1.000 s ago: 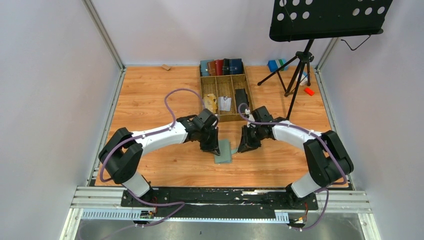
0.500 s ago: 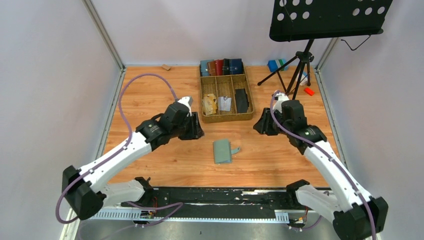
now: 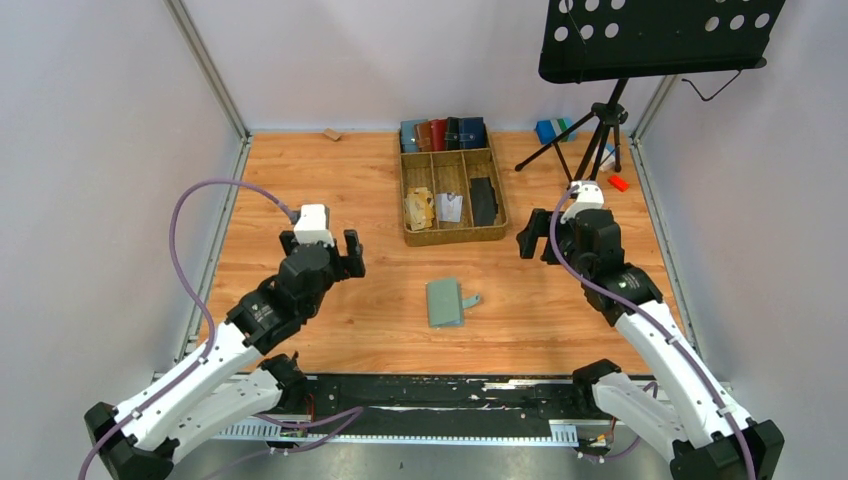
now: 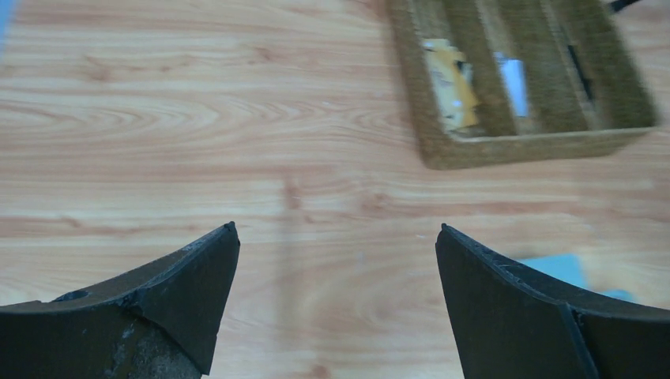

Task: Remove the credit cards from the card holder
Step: Reset both arms

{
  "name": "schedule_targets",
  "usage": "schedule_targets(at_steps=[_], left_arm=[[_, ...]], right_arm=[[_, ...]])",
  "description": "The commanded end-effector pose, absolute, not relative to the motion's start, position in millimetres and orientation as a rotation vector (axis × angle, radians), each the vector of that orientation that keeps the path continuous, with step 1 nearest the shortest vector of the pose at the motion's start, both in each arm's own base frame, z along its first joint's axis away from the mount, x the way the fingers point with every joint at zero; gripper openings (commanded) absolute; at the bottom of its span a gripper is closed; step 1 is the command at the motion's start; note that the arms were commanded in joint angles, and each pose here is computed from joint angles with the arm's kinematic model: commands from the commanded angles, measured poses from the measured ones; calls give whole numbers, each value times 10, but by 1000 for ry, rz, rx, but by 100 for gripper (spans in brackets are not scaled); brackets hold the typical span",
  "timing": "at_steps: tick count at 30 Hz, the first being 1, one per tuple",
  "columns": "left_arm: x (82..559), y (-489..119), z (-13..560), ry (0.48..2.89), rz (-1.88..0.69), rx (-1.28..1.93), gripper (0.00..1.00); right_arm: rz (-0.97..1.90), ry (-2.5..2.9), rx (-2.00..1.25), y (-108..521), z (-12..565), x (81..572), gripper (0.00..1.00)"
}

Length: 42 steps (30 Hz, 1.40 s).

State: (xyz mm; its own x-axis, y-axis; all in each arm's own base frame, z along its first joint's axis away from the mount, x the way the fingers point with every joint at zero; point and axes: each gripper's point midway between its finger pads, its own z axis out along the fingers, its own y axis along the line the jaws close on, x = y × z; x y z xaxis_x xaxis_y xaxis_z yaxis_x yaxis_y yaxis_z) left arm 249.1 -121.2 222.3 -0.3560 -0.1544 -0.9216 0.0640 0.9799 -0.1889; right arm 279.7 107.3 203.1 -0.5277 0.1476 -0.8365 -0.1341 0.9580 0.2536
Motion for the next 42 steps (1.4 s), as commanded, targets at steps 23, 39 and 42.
schedule_targets(at_steps=[23, 39, 42], left_arm=[[3320, 30, 1175, 1744, 327, -1, 100], [3522, 184, 1048, 1659, 268, -76, 100], [3528, 154, 1052, 1655, 258, -55, 100]], right_arm=[[-152, 1719, 134, -101, 1312, 3434, 99], [-130, 1730, -3, -94, 970, 3697, 91], [-130, 1726, -3, -91, 980, 3695, 100]])
